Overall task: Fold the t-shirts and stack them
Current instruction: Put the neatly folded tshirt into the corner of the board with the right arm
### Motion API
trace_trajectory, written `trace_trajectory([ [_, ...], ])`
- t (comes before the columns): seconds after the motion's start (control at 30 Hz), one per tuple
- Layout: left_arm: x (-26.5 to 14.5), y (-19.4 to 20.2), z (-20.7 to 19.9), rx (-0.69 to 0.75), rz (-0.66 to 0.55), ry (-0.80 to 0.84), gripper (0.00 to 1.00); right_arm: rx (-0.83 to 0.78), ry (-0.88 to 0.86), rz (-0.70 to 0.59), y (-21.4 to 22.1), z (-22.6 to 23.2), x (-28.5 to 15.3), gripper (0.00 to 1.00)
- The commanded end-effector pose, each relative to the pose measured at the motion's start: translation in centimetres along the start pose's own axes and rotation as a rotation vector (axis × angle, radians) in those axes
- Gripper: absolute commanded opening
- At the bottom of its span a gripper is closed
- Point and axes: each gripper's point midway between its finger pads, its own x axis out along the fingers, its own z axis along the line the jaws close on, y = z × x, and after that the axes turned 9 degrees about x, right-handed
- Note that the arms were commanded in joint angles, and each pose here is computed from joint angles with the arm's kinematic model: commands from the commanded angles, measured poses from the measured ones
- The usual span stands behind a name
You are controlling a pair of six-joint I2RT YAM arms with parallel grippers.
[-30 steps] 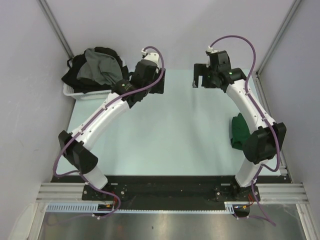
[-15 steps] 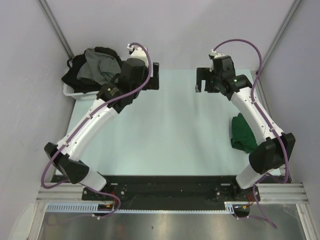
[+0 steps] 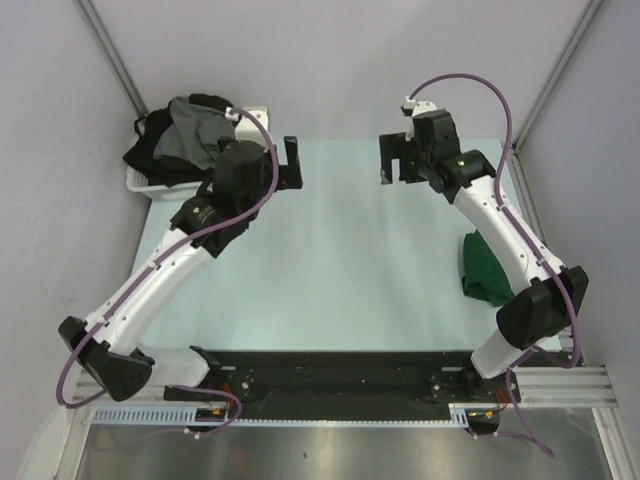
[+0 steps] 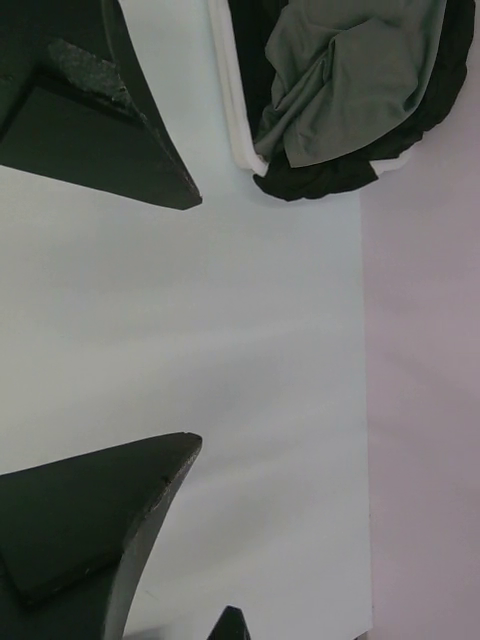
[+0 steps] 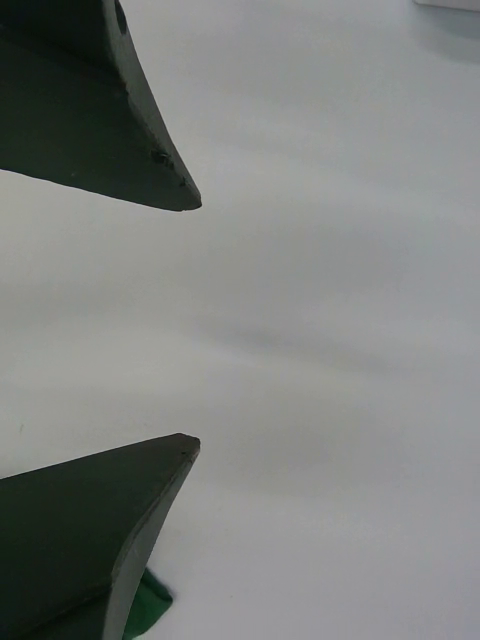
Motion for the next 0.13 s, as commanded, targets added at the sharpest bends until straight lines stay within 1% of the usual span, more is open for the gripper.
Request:
trace_trajectory([
  [0.0, -0.44, -1.28, 0.70, 0.000, -0.043, -0.021, 1.00, -0.036, -0.028, -0.127, -3.62, 1.14, -1.65, 1.00],
  [0.1, -0.49, -1.35, 0.78, 0.007, -0.046, -0.023, 0.99, -0.030, -0.007, -0.128, -3.62, 0.97, -1.47, 1.00],
])
